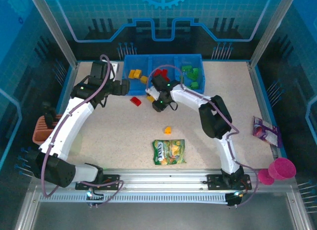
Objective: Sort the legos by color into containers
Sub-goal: Pick up the lego from the center of the table, then place the lego in the container, then pick up the lego from the center of the table.
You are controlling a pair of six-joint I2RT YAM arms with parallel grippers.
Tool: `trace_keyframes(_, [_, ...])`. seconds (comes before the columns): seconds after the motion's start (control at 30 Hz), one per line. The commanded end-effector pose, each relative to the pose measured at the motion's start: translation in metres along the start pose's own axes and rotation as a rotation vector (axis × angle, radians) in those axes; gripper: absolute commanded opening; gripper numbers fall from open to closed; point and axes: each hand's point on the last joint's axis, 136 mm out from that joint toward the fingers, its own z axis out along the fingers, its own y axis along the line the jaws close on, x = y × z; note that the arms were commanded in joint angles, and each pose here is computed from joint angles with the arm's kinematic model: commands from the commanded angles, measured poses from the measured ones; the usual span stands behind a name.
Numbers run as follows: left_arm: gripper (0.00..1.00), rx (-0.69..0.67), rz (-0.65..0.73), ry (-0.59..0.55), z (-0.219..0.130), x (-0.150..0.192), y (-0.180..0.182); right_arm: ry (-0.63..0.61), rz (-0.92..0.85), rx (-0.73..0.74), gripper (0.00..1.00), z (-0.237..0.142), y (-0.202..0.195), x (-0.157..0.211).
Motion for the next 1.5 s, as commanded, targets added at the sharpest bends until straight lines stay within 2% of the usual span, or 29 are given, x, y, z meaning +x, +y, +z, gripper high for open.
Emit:
trace_keyframes(0.0, [0.93,0.023,0.003,-0.037,-0.007,-0.005,0.001,-0.222,0.106,0.083,0.26,-0.06,-0.046,-0.047])
trace_keyframes(0.2, [0.93,0.024,-0.006,-0.037,-0.007,-0.005,0.004,-0.327,0.205,0.152,0.26,-0.058,-0.102,-0.08])
trace_keyframes(0.4, [0.93,0.022,-0.012,-0.035,-0.005,-0.005,0.005,-0.378,0.204,0.206,0.27,-0.045,-0.124,-0.11])
trace_keyframes(0.43, [0.93,0.024,-0.013,-0.037,-0.006,-0.005,0.005,-0.36,0.21,0.207,0.27,-0.029,-0.125,-0.108])
trace_keyframes(0.57, [0.93,0.031,-0.023,-0.034,-0.005,-0.005,0.004,-0.385,0.213,0.22,0.29,-0.015,-0.134,-0.116])
trace_keyframes(0.7, [0.93,0.06,-0.033,-0.023,-0.005,-0.002,-0.001,-0.403,0.231,0.222,0.36,-0.004,-0.142,-0.121])
trace_keyframes(0.77, [0.93,0.065,-0.037,-0.02,-0.006,-0.003,-0.002,-0.401,0.24,0.217,0.42,-0.003,-0.141,-0.12])
trace_keyframes(0.93, [0.93,0.068,-0.037,-0.039,-0.01,-0.006,-0.002,-0.439,0.232,0.211,0.54,-0.023,-0.134,-0.122])
trace_keyframes(1.07, [0.93,0.078,-0.036,-0.043,-0.009,-0.007,-0.004,-0.461,0.205,0.205,0.55,-0.049,-0.117,-0.126])
trace_keyframes(1.2, [0.93,0.062,-0.025,-0.06,-0.012,-0.009,0.0,-0.431,0.178,0.137,0.55,-0.069,-0.07,-0.121])
trace_keyframes(1.47, [0.94,0.075,-0.054,-0.079,-0.016,-0.008,0.005,-0.29,0.199,-0.123,0.59,-0.04,0.049,-0.096])
